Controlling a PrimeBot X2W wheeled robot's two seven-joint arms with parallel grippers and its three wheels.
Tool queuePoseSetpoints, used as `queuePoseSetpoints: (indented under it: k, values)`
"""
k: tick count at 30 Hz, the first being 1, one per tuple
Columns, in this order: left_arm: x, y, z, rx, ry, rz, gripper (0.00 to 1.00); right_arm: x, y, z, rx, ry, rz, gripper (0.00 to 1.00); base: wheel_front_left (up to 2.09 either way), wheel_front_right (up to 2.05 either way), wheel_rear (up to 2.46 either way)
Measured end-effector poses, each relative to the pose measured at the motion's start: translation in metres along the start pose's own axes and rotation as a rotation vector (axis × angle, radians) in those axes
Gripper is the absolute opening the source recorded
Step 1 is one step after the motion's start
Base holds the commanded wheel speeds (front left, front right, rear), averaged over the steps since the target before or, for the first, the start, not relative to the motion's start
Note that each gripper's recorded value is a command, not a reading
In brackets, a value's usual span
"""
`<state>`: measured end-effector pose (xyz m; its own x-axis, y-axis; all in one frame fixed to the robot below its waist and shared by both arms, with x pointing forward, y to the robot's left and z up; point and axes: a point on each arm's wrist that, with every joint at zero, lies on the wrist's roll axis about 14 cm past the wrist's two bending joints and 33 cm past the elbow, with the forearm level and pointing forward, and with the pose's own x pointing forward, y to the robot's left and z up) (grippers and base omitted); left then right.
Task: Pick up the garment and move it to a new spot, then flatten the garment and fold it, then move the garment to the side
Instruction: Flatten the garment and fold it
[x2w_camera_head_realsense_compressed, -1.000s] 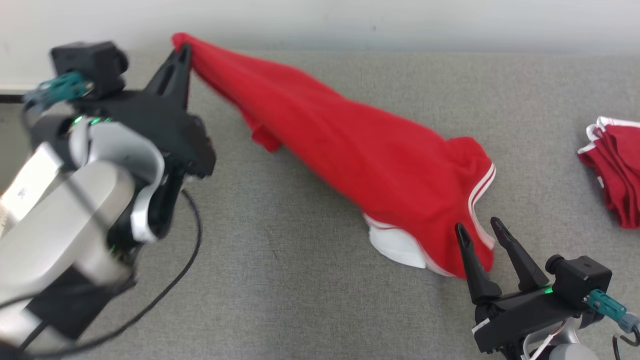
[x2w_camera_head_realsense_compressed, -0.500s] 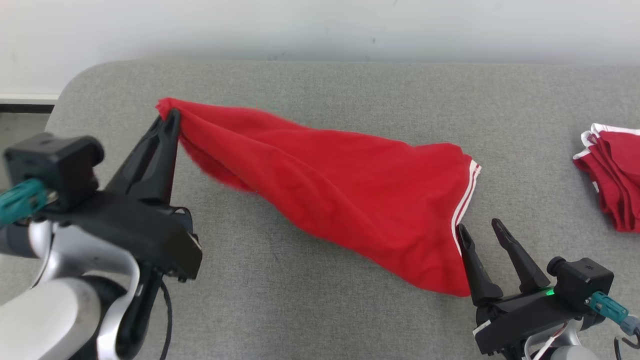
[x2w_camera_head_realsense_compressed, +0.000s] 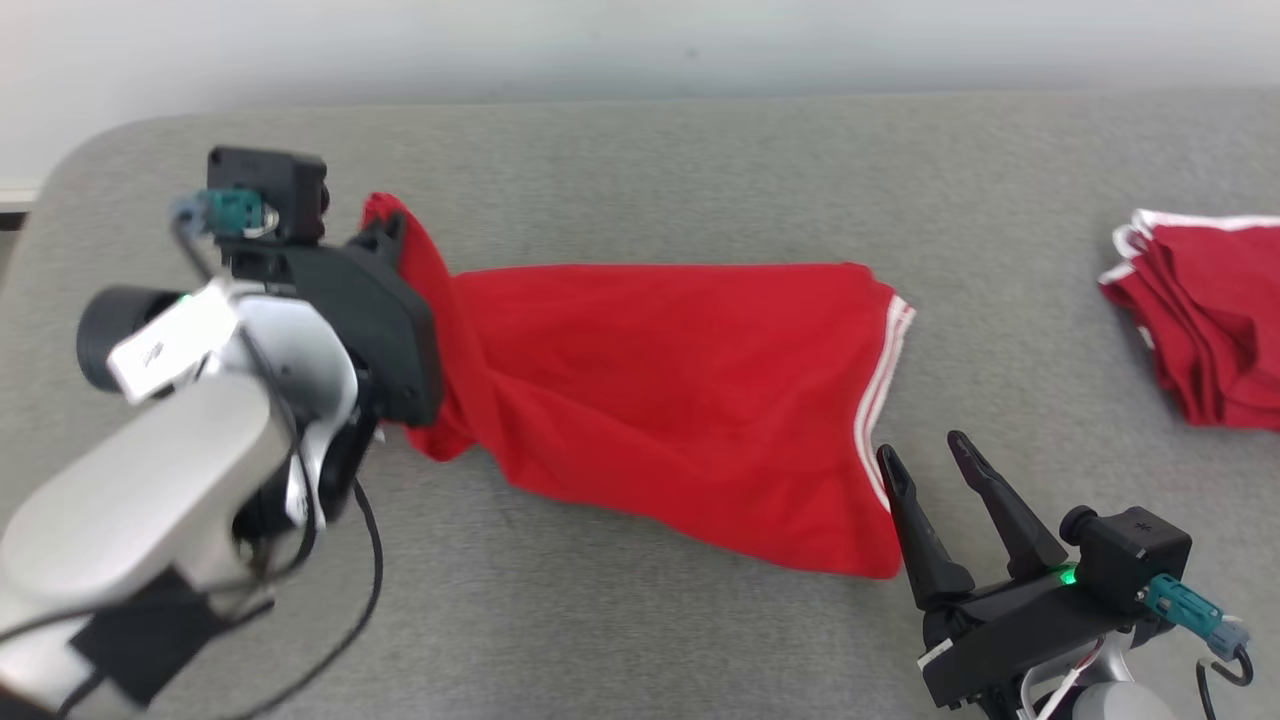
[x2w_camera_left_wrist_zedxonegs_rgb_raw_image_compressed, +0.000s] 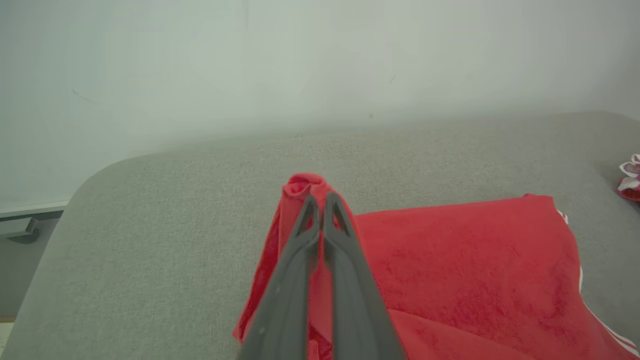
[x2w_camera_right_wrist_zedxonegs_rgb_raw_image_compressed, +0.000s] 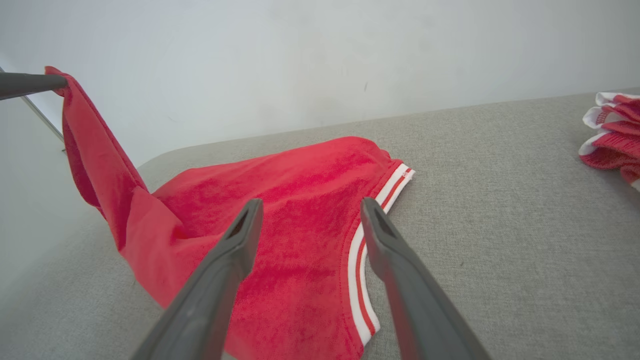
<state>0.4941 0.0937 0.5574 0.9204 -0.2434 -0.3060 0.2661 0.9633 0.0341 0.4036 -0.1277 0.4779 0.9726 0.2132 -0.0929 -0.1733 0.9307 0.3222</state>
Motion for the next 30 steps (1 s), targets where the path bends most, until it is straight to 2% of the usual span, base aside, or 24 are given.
queuePoseSetpoints:
  k: [9, 20, 21, 22, 23, 30]
  values:
    - [0.067, 0.022, -0.024, 0.132, 0.058, 0.063, 0.00, -0.010, -0.025, -0.006, 0.000, 0.011, -0.078, 1.00, 0.00, 0.00, 0.00]
    - [0.112, 0.025, -0.066, 0.181, 0.127, 0.033, 0.00, -0.009, -0.046, -0.019, -0.002, 0.040, -0.139, 1.00, 0.00, 0.00, 0.00]
    - [0.114, 0.025, -0.069, 0.182, 0.130, 0.029, 0.10, -0.008, -0.047, -0.020, -0.002, 0.044, -0.141, 1.00, 0.00, 0.00, 0.00]
    - [0.116, 0.024, -0.070, 0.183, 0.129, 0.027, 0.46, -0.008, -0.048, -0.021, -0.002, 0.048, -0.142, 1.00, 0.00, 0.00, 0.00]
    - [0.118, 0.023, -0.070, 0.186, 0.126, 0.024, 1.00, -0.007, -0.048, -0.022, -0.002, 0.051, -0.142, 1.00, 0.00, 0.00, 0.00]
    - [0.120, 0.026, -0.078, 0.183, 0.146, 0.027, 1.00, -0.001, -0.045, -0.023, -0.005, 0.057, -0.127, 1.00, 0.00, 0.00, 0.00]
